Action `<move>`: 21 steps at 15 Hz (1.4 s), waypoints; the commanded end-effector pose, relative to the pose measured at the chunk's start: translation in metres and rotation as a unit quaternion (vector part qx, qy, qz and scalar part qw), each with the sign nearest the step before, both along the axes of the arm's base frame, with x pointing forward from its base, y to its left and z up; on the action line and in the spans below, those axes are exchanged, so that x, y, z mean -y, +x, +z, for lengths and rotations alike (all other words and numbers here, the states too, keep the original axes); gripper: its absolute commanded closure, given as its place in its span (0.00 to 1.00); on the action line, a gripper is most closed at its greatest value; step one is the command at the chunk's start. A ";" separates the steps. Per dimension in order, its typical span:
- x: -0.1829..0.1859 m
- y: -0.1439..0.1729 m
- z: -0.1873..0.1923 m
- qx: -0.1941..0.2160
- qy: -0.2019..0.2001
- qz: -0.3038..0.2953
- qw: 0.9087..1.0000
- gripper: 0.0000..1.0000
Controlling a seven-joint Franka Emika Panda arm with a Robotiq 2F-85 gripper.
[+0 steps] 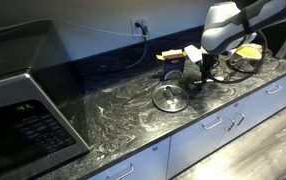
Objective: Pick up the lid from the pot and put it on the counter, then pick up the box and pour some of its contents in the pot, then pick up the spoon and stir and finally, pick up the lid and cover the pot
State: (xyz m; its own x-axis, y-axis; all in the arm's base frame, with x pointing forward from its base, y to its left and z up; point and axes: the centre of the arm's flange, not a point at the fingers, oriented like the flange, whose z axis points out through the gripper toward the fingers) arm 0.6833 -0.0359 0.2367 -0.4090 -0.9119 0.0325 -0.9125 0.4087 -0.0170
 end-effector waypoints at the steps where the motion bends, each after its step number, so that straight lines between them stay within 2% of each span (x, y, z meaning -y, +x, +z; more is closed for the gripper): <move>1: 0.017 -0.013 0.033 0.020 0.003 -0.016 1.000 0.97; 5: 0.050 -0.014 0.074 0.044 0.038 -0.009 0.998 0.97; 7: 0.065 -0.015 0.094 0.060 0.073 0.012 0.995 0.97; 12: 0.078 -0.018 0.118 0.092 0.163 0.090 0.978 0.97; 14: 0.080 -0.021 0.121 0.105 0.184 0.102 0.972 0.97; 18: 0.098 -0.028 0.126 0.152 0.217 0.077 0.961 0.97; 21: 0.122 -0.029 0.126 0.183 0.245 0.024 0.952 0.97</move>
State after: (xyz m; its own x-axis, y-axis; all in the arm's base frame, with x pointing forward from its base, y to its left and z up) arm 0.6699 -0.1406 0.3570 -0.2317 -0.8522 -0.4692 -0.9336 0.3303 -0.1388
